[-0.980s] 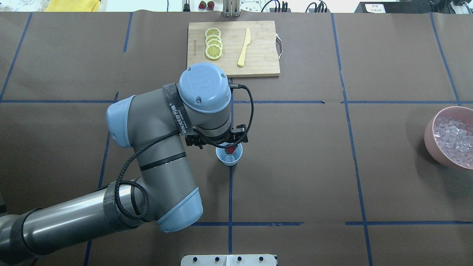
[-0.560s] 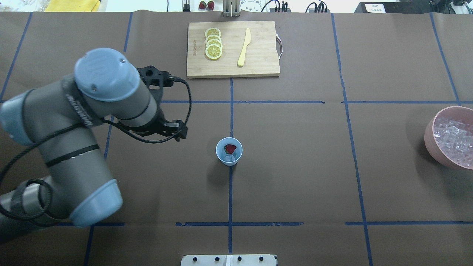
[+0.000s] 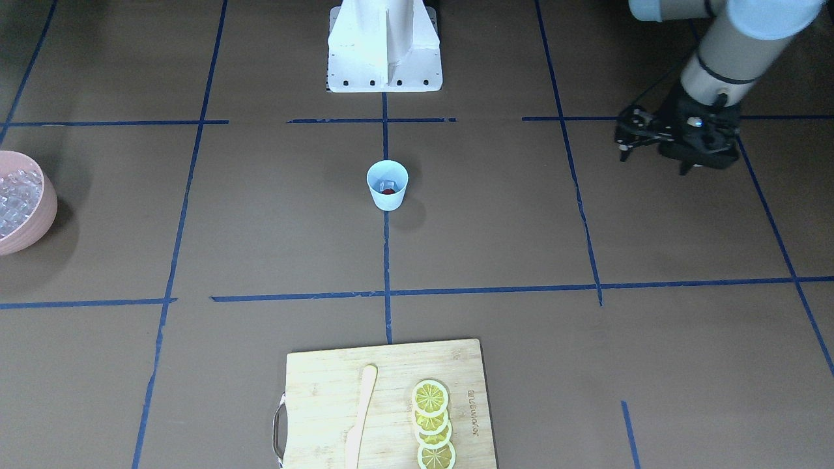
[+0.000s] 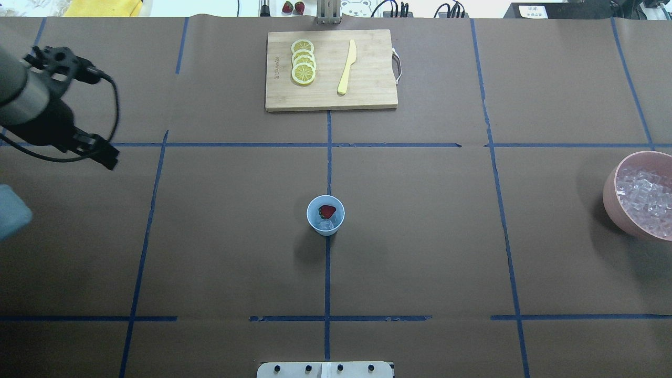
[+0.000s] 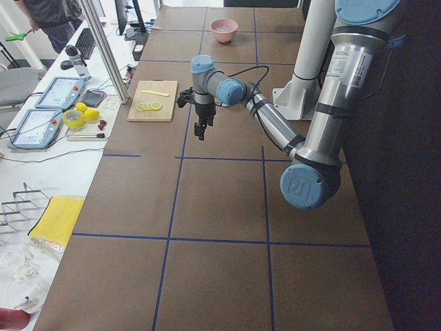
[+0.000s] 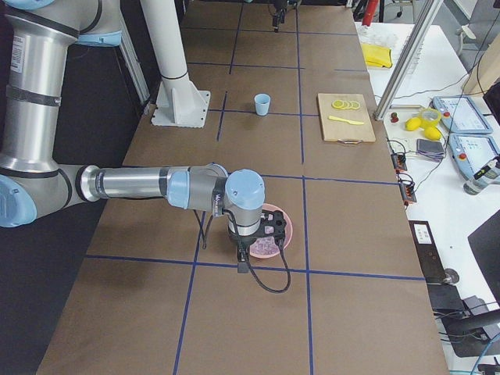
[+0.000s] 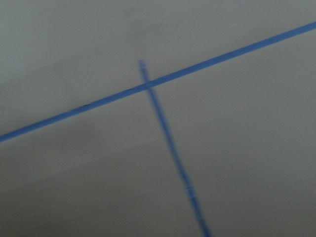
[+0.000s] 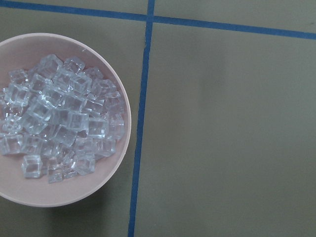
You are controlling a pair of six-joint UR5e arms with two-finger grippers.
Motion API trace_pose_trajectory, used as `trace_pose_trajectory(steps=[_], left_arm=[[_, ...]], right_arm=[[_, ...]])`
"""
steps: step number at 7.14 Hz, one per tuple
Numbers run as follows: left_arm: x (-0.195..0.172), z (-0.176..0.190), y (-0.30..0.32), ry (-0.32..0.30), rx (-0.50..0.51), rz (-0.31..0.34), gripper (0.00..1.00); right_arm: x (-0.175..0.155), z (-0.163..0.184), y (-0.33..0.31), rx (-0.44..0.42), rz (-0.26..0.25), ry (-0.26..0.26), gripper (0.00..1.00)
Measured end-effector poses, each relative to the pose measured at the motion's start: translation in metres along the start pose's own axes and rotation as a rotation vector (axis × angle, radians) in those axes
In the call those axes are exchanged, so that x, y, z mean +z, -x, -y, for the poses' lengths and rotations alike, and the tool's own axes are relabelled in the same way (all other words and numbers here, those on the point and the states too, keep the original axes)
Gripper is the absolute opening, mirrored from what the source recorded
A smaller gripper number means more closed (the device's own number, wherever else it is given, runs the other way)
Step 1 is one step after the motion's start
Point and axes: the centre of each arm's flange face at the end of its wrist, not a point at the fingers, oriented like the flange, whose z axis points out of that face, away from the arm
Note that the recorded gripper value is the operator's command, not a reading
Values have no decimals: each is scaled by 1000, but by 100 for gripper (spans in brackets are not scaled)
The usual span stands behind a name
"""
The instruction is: Put ice and strawberries in cup
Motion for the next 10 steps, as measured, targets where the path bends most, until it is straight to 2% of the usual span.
trace_pose_trajectory(steps=[1,3,5,7,10], left_arm=[[-2,-10,68,16,25,7,100],[0,-44,189,35,52,-34,100],[5,-106,280,37,-18,-78,100],[2,-148,320,19,-113,-96,100],[12,-165,338,30,-168,-104,100]], right_arm=[[0,0,0,1,0,1,99],[1,-1,0,2,0,2,99],[1,-1,0,2,0,2,99],[0,-2,0,1,0,1,99],[-1,-2,1,-2,0,-3,99]])
